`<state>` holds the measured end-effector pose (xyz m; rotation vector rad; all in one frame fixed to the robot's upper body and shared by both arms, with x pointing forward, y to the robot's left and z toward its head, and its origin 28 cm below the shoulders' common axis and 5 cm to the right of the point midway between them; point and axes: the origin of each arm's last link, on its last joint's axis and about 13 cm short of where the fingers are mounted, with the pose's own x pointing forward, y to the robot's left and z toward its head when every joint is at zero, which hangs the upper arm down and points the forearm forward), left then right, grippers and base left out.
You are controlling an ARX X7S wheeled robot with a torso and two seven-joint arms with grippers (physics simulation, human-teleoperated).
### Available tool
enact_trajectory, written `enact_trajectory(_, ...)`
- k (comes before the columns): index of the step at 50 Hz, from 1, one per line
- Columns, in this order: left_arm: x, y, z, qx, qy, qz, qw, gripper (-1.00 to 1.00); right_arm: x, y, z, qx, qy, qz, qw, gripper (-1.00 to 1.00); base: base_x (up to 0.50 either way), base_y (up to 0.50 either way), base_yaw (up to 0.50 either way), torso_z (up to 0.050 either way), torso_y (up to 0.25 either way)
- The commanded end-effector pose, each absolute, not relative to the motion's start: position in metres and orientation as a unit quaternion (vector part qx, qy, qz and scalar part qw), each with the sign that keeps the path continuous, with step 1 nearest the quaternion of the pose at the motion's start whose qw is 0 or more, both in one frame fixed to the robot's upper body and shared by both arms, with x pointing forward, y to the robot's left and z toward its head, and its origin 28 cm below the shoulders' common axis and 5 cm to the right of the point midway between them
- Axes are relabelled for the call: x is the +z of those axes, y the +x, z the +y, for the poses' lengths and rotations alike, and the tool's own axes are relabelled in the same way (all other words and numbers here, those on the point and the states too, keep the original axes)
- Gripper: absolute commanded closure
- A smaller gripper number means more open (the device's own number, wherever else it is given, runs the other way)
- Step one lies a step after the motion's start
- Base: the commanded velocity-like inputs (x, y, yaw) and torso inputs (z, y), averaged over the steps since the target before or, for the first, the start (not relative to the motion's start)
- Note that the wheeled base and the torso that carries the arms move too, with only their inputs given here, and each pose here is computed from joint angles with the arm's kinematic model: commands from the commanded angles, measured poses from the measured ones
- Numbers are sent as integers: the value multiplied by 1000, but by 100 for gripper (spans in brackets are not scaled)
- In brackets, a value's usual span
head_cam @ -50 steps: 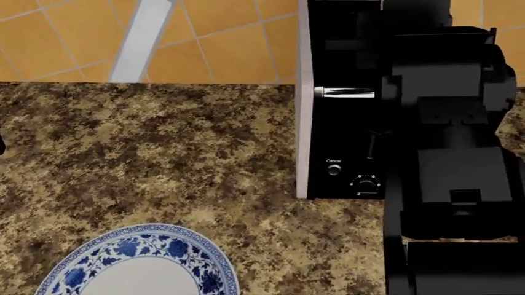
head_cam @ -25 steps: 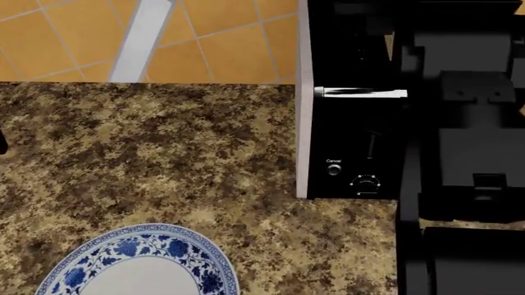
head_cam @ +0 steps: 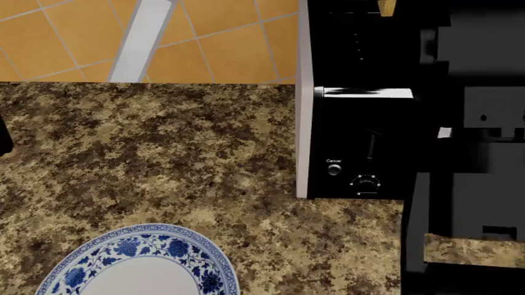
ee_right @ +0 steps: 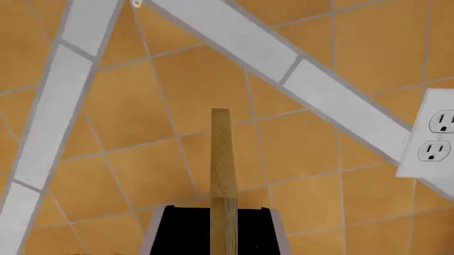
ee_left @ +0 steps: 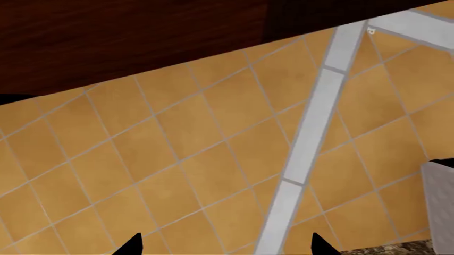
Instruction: Place the toasted item on a plate.
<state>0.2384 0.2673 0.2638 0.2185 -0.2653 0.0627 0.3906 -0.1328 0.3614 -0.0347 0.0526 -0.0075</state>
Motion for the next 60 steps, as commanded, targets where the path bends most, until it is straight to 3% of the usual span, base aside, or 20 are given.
enact_trajectory(1, 263, 240, 266, 28, 109, -131, 985, -100, 365, 352, -120, 44, -27, -3, 999, 100, 0, 0, 0, 0, 0)
enact_trajectory(30, 260, 237, 267, 29, 107, -129, 985, -100, 353, 267, -67, 187, -4, -61, 981, 100, 0, 0, 0, 0, 0)
enact_trajectory(49, 262, 233, 270, 38, 107, -133, 985, -100, 339, 214, -41, 282, 35, -50, 958, 100, 0, 0, 0, 0, 0)
enact_trajectory(60, 259, 228, 273, 47, 107, -131, 985, -100, 321, 196, -42, 294, 111, 12, 949, 100, 0, 0, 0, 0, 0)
